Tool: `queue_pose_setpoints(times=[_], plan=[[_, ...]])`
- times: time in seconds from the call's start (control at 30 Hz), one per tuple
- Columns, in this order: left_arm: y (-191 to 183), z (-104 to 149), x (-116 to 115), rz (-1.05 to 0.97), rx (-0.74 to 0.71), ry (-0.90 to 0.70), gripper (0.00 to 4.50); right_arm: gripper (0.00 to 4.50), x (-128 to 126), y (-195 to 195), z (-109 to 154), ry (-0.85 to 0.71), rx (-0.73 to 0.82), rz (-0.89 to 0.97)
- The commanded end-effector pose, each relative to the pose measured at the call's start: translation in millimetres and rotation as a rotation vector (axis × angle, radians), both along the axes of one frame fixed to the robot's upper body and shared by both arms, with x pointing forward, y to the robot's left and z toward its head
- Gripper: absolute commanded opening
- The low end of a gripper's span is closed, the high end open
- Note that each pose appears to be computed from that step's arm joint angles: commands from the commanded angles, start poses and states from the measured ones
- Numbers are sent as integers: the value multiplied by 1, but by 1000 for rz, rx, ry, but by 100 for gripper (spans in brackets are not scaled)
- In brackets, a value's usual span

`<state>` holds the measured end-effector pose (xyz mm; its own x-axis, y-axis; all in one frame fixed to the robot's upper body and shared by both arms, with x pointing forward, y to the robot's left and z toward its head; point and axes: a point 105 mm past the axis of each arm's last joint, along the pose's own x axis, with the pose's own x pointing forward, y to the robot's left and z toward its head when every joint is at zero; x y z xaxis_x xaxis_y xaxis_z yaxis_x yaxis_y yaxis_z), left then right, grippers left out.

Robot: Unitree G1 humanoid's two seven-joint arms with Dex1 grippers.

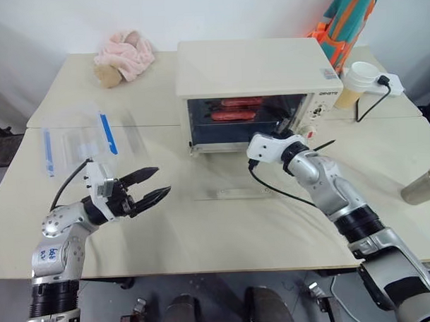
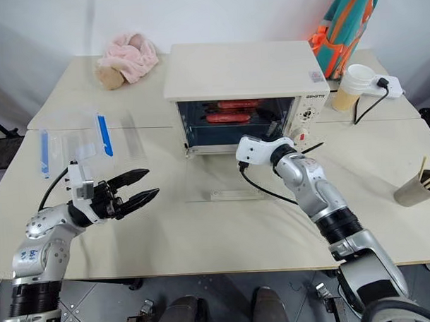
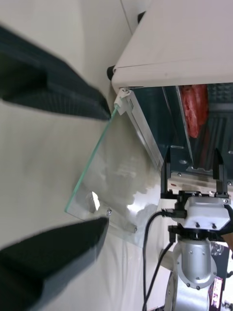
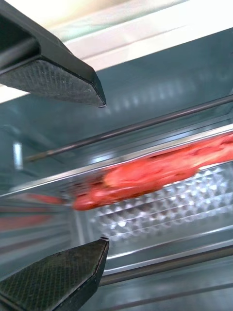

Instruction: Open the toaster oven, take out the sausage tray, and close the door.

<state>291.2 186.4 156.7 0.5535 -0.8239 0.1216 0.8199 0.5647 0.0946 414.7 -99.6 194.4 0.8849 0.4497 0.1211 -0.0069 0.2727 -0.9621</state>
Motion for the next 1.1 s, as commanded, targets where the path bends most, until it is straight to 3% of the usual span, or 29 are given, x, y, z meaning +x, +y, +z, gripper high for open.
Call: queue_pose_setpoints(times=[0.03,0.07,0.17,0.53,0.73,0.83,1.1], plan=[[-1,12,-2,25,-23,-61,448,450,6,2,17,-90,-12,-35],[-1,12,-2,29,-28,-64,448,450,8,3,18,-105,-19,-47],[0,16,1,49,-49,-76,450,389,12,-1,20,-121,-27,-86],[-5,16,3,42,-53,-78,450,41,12,1,22,-153,-53,-109],[-7,15,4,31,-56,-74,450,41,12,3,20,-142,-63,-109],[-8,16,5,27,-58,-74,450,1,12,1,21,-146,-59,-114],[-10,16,6,21,-57,-80,450,1,7,4,33,-175,-65,-87]])
